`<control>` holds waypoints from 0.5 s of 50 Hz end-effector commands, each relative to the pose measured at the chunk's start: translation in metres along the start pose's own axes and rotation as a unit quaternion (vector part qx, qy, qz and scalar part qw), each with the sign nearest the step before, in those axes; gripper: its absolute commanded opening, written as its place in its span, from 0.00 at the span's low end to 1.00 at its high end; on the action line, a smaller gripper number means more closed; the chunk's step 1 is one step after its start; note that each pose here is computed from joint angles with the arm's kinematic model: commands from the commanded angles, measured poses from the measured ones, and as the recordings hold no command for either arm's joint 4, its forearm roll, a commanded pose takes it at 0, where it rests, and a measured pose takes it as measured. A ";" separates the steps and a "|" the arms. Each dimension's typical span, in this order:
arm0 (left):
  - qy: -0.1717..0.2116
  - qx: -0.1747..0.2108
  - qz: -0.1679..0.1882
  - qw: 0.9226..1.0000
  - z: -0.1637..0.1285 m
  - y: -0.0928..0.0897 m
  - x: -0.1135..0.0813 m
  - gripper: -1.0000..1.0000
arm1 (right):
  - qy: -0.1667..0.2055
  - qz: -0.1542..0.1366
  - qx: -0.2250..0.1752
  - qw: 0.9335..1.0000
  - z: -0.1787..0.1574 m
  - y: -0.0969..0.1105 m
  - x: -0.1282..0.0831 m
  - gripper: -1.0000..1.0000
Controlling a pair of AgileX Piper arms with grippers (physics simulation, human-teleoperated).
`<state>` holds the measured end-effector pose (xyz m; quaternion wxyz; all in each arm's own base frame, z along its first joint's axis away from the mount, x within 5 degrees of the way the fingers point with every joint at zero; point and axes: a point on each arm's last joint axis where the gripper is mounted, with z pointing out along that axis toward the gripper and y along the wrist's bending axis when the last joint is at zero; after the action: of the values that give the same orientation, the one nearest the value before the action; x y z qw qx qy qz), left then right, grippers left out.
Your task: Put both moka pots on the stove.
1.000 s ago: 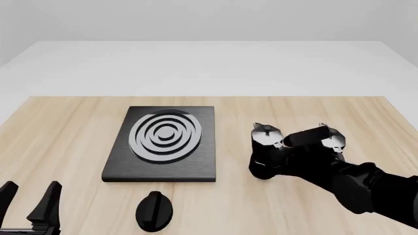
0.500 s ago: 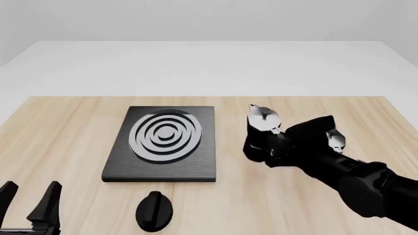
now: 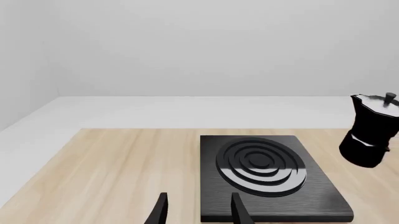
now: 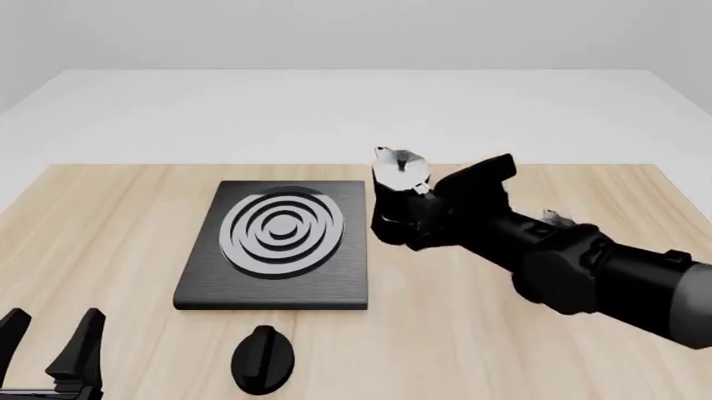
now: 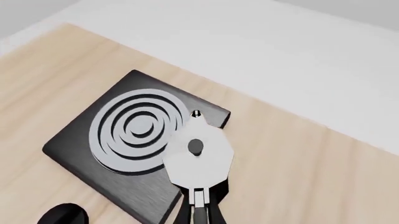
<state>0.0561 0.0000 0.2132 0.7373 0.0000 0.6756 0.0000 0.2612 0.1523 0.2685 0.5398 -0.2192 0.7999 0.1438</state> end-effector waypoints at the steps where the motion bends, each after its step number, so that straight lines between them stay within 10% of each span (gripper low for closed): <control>1: 0.000 0.000 0.000 1.000 0.000 0.000 0.000 1.00 | -0.030 -0.019 -0.024 0.999 0.016 0.017 -0.039 0.00; 25: 0.000 0.000 0.000 1.000 0.000 0.000 0.000 1.00 | -0.039 -0.057 -0.054 0.996 0.069 0.047 -0.083 0.00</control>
<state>0.0561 0.0000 0.2132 0.7373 0.0000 0.6756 0.0000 0.3057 0.2190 0.2958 0.5432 -0.2766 0.7773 0.1560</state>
